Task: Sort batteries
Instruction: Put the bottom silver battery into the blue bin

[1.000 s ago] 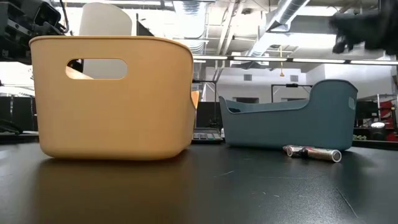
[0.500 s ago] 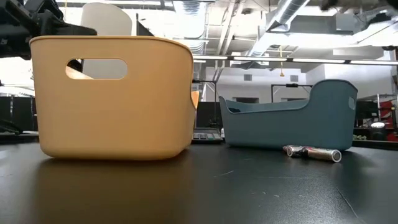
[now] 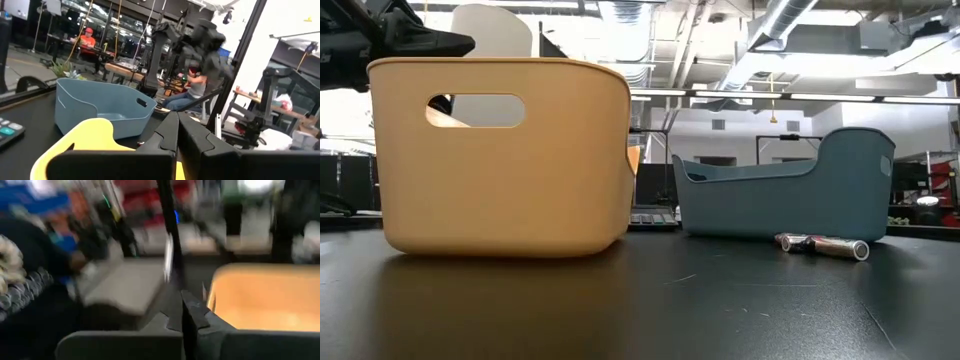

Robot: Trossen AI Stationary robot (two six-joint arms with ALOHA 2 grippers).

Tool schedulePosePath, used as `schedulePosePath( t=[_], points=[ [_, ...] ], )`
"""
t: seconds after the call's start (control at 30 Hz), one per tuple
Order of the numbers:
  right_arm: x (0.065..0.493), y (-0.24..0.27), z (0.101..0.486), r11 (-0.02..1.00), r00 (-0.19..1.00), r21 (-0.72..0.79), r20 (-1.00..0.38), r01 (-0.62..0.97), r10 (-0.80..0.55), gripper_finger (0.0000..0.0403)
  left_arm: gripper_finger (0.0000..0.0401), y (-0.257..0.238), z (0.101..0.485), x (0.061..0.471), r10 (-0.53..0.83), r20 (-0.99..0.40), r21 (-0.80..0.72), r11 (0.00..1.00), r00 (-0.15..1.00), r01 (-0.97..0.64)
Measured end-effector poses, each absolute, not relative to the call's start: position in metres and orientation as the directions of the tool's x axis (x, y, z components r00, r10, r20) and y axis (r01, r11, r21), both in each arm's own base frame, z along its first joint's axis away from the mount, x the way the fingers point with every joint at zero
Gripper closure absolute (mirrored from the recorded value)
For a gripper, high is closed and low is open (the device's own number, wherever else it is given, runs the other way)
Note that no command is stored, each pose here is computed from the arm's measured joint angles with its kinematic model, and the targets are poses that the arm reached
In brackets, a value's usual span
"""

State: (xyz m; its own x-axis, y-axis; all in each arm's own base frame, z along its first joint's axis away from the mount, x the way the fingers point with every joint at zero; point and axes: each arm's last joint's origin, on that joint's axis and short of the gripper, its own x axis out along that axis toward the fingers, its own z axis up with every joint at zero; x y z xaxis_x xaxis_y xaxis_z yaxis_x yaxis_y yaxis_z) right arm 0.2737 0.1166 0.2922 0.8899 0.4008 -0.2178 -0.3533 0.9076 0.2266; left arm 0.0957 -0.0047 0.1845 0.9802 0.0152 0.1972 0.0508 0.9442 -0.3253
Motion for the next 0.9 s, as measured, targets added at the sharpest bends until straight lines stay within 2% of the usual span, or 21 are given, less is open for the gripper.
schedulePosePath(
  t=[0.1, 0.2, 0.3, 0.5, 0.67, 0.9],
  points=[
    [0.289, 0.136, 0.29, 0.947, 0.86, 0.202, -0.402, -0.25, 0.313, 0.0382, 0.0401, -0.005, 0.184, 0.096, 0.015, 0.193, -0.347, 0.936, 0.981, 0.054],
    [0.3, 0.149, 0.288, 0.98, 0.794, 0.186, -0.586, -0.066, 0.165, 0.036, 0.0401, -0.004, 0.184, 0.096, 0.025, 0.189, -0.352, 0.935, 0.982, 0.043],
    [0.307, 0.16, 0.278, 0.982, 0.705, 0.15, -0.709, 0.112, 0.028, 0.0335, 0.0401, -0.004, 0.184, 0.096, 0.039, 0.191, -0.326, 0.945, 0.981, 0.026],
    [0.312, 0.185, 0.25, 0.913, 0.587, 0.144, -0.801, 0.381, -0.119, 0.0297, 0.0401, -0.004, 0.187, 0.095, 0.044, 0.197, -0.321, 0.947, 0.979, 0.022],
    [0.301, 0.197, 0.221, 0.782, 0.48, 0.113, -0.839, 0.613, -0.255, 0.0273, 0.0401, -0.004, 0.192, 0.094, 0.046, 0.21, -0.31, 0.95, 0.977, 0.022],
    [0.279, 0.214, 0.191, 0.621, 0.362, 0.038, -0.839, 0.783, -0.406, 0.0206, 0.0401, -0.004, 0.19, 0.094, 0.045, 0.189, -0.294, 0.956, 0.981, 0.013]
  ],
)
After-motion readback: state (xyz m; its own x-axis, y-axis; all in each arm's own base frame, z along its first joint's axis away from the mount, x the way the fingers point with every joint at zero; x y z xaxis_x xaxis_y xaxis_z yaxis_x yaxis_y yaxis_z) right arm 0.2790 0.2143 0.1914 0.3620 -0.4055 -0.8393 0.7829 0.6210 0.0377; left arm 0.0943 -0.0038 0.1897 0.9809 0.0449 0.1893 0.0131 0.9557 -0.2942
